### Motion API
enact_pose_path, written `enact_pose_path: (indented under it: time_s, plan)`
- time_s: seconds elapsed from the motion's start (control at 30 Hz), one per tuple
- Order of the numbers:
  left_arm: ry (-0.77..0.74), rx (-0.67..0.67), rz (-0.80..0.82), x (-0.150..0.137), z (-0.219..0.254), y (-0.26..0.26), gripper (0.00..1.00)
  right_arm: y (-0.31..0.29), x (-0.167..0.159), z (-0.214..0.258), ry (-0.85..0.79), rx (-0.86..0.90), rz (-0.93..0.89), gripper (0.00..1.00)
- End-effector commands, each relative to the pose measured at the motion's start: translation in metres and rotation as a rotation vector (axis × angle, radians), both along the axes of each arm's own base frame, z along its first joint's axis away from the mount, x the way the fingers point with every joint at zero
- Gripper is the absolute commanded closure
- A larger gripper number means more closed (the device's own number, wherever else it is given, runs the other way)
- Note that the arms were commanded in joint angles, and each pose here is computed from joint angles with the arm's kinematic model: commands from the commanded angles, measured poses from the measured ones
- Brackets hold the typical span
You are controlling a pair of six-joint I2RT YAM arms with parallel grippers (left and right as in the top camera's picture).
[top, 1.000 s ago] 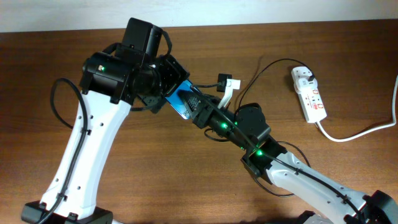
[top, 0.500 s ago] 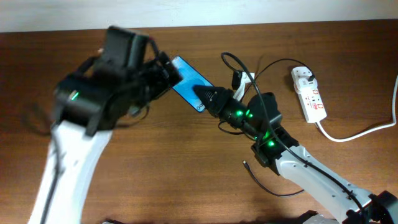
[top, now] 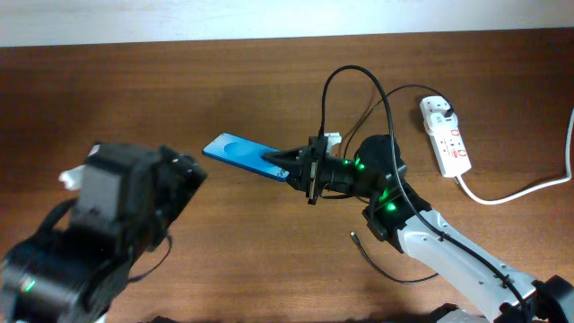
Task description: Plug charger to phone and switch on socket
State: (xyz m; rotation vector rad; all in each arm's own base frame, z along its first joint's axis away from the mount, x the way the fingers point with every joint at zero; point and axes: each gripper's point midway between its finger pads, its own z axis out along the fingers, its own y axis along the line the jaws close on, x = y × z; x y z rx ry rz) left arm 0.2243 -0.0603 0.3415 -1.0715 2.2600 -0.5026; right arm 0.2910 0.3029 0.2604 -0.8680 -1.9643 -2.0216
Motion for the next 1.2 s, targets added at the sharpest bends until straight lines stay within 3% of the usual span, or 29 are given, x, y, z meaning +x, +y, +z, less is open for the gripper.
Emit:
enact_pose_path:
  time_s: [0.0,0.3,0.43,0.57,0.63,0.73,0.93,0.97,1.03,1.17]
  plan:
    - [0.052,-0.166,-0.044,0.019,-0.026,-0.038,0.01,0.001,-0.003,0.006,0.011,0.002,0.015,0.96]
    - [0.243,-0.317,-0.125,0.066,-0.071,-0.097,0.01,-0.001,0.003,0.005,0.016,-0.003,-0.019,0.96]
    - [0.195,-0.334,-0.134,0.077,-0.065,-0.102,0.08,-0.007,0.017,0.052,-0.182,0.116,-0.112,0.96]
    - [0.177,-0.378,-0.095,0.084,-0.06,-0.105,0.17,-0.007,0.016,0.053,-0.186,0.118,-0.112,0.96]
    - [0.149,-0.39,-0.09,0.09,-0.056,-0.103,0.34,-0.006,0.015,0.046,-0.161,0.102,-0.101,0.96]
    - [0.125,-0.4,-0.078,0.097,-0.052,-0.099,0.47,-0.005,0.015,0.04,-0.136,0.086,-0.097,0.96]
    - [0.098,-0.409,-0.081,0.102,-0.047,-0.101,0.47,-0.003,0.01,0.043,-0.147,0.093,-0.07,0.96]
    - [0.097,-0.407,-0.079,0.102,-0.047,-0.101,0.5,-0.003,0.01,0.043,-0.147,0.092,-0.069,0.96]
    - [0.092,-0.409,-0.08,0.103,-0.046,-0.101,0.65,-0.003,0.01,0.043,-0.147,0.092,-0.07,0.96]
    - [0.073,-0.409,-0.08,0.107,-0.044,-0.101,0.74,-0.004,0.012,0.043,-0.147,0.093,-0.078,0.96]
